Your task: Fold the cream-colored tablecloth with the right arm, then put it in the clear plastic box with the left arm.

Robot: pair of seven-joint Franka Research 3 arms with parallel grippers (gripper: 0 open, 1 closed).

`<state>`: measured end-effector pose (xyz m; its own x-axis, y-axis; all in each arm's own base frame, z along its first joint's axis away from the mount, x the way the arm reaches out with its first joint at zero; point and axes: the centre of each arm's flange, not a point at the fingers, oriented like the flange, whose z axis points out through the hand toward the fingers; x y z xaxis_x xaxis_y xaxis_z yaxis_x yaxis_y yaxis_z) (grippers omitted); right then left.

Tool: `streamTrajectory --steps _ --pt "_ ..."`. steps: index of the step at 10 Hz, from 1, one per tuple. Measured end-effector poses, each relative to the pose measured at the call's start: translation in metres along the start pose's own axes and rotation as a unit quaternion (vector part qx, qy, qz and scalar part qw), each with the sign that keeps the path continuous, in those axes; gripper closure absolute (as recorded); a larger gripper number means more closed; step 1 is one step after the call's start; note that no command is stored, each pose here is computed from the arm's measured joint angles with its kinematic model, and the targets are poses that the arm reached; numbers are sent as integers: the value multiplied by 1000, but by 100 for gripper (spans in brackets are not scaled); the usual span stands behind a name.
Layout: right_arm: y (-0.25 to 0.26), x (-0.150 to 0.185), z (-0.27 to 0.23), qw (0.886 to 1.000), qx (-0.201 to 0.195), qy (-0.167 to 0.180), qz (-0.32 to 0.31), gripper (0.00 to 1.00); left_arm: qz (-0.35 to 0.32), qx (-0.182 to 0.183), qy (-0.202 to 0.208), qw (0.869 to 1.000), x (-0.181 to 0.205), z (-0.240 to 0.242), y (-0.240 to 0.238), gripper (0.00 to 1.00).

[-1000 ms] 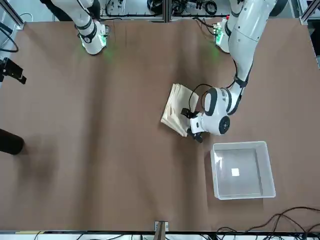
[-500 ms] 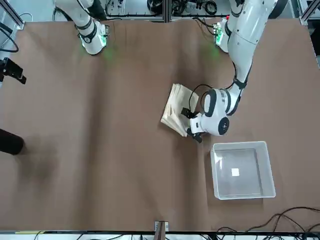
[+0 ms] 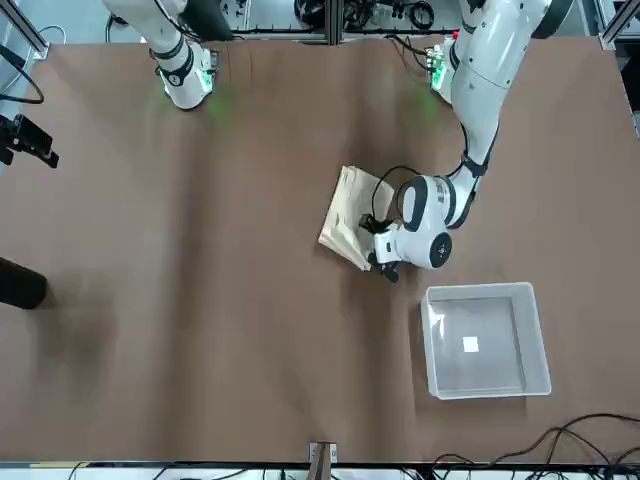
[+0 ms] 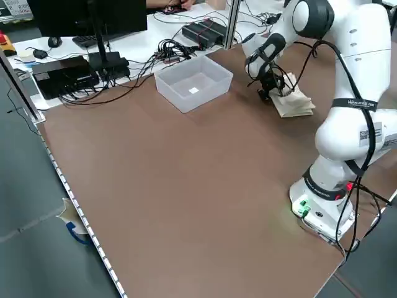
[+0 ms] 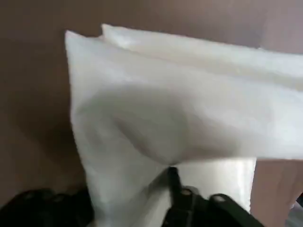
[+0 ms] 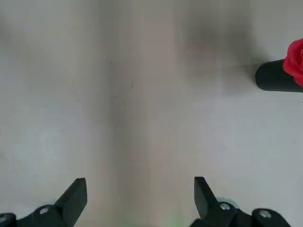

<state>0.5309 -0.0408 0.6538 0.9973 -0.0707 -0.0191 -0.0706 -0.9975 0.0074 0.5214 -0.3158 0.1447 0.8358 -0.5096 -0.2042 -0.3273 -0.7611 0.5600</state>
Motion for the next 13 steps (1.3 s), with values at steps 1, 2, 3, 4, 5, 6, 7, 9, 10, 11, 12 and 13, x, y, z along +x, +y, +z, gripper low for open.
streamTrajectory --steps 1,2,3,4,5,6,7,9,10,11,12,13 --pt "0 0 0 1000 0 0 0 0 2 -1 0 1000 0 1 3 70" --pt "0 0 0 1000 0 0 0 0 5 -2 2 1000 1 -2 7 81" --pt "-1 0 0 1000 0 0 -1 0 8 -1 5 1000 2 -6 10 84" --pt "-4 0 0 1000 -1 0 -4 0 11 0 9 1000 2 -12 13 84" --pt "-7 0 0 1000 -3 1 -7 0 13 -1 9 1000 1 -17 15 84" --pt "-8 0 0 1000 -3 1 -8 0 16 -5 4 1000 0 -23 17 84" --pt "-8 0 0 1000 -3 1 -8 0 17 -9 0 1000 -2 -36 18 84" --pt "-8 0 0 1000 -3 1 -8 0 27 -13 5 1000 -7 -88 19 85" --pt "-8 0 0 1000 -4 1 -8 0 27 -20 4 999 -11 -115 18 85" --pt "-8 0 0 1000 -4 1 -8 0 28 -29 1 999 -12 -142 15 85" --pt "-8 0 0 1000 -4 1 -8 0 31 -38 1 999 -13 -170 11 85" --pt "-8 0 0 1000 -4 2 -8 0 35 -43 1 998 -13 -195 8 85"
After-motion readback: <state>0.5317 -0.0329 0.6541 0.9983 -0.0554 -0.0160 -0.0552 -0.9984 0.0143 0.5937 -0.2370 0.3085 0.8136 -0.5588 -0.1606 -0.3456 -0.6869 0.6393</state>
